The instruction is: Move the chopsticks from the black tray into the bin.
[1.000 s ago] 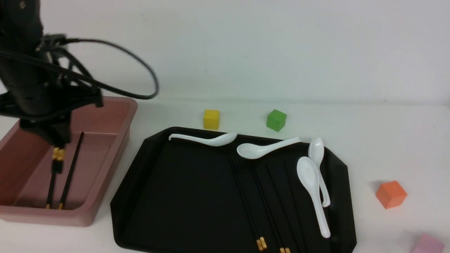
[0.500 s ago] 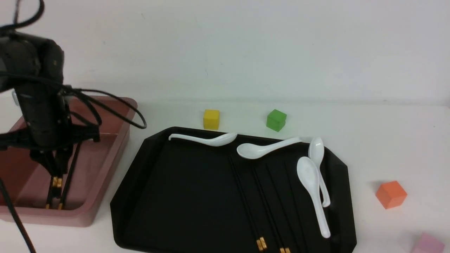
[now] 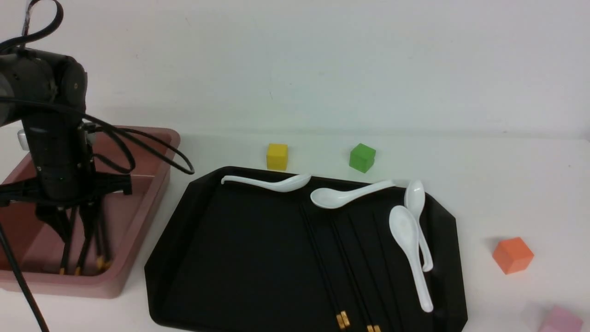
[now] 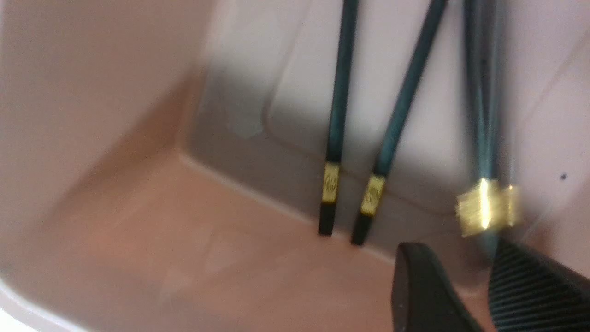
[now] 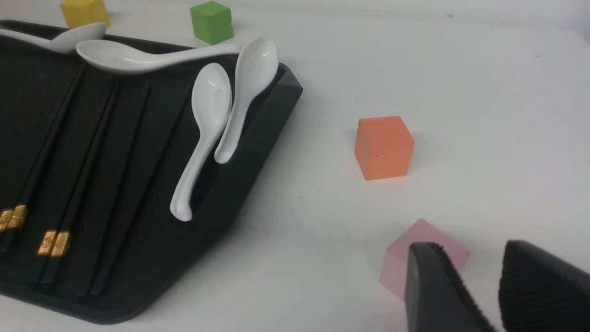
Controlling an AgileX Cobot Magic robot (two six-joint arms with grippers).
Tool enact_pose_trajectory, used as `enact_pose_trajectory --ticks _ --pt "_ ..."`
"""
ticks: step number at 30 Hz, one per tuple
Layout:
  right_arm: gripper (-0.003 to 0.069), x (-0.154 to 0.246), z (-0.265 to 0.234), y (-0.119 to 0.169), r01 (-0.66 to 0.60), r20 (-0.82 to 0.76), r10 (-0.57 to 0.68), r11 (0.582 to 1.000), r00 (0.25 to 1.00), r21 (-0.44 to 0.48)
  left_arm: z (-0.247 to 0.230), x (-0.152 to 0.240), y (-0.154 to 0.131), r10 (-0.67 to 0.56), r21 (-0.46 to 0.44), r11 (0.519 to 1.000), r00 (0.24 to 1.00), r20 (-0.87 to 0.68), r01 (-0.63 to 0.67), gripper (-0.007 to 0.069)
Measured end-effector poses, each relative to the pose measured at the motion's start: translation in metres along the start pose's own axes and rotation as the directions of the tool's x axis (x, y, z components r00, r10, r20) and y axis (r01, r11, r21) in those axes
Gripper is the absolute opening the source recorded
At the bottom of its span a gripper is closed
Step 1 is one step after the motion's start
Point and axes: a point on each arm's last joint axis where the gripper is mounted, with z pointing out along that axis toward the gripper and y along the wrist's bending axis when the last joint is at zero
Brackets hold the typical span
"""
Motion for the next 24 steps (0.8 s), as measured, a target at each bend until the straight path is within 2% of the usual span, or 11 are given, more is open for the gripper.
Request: enact_pose_trajectory --ticks 4,7,15,16,17,24 --pt "0.0239 0.0 0.0 0.0 0.0 0.0 0.0 1.0 1.0 0.0 -0.014 0.001 0.003 -0.005 0.013 1.0 0.999 0.032 0.004 0.0258" --pt "0.0239 0.0 0.0 0.0 0.0 0.0 0.0 1.0 1.0 0.0 -0.028 0.004 0.007 0.007 0.029 1.0 0.998 0.064 -0.009 0.0236" --pt "0.0239 0.0 0.0 0.0 0.0 0.0 0.0 1.0 1.0 0.0 -0.091 0.033 0.018 0.066 0.182 0.978 0.982 0.179 -0.099 0.0039" --pt "0.0239 0.0 0.0 0.0 0.0 0.0 0.0 1.0 1.0 0.0 -0.102 0.043 0.022 0.095 0.208 0.968 0.974 0.203 -0.138 -0.0006" --pt "0.0239 0.0 0.0 0.0 0.0 0.0 0.0 1.0 1.0 0.0 -0.112 0.051 0.026 0.107 0.223 0.962 0.968 0.226 -0.159 -0.0013" --pt "0.0239 0.0 0.0 0.0 0.0 0.0 0.0 1.0 1.0 0.0 -0.173 0.129 0.06 0.083 0.339 0.911 0.909 0.408 -0.235 -0.0013"
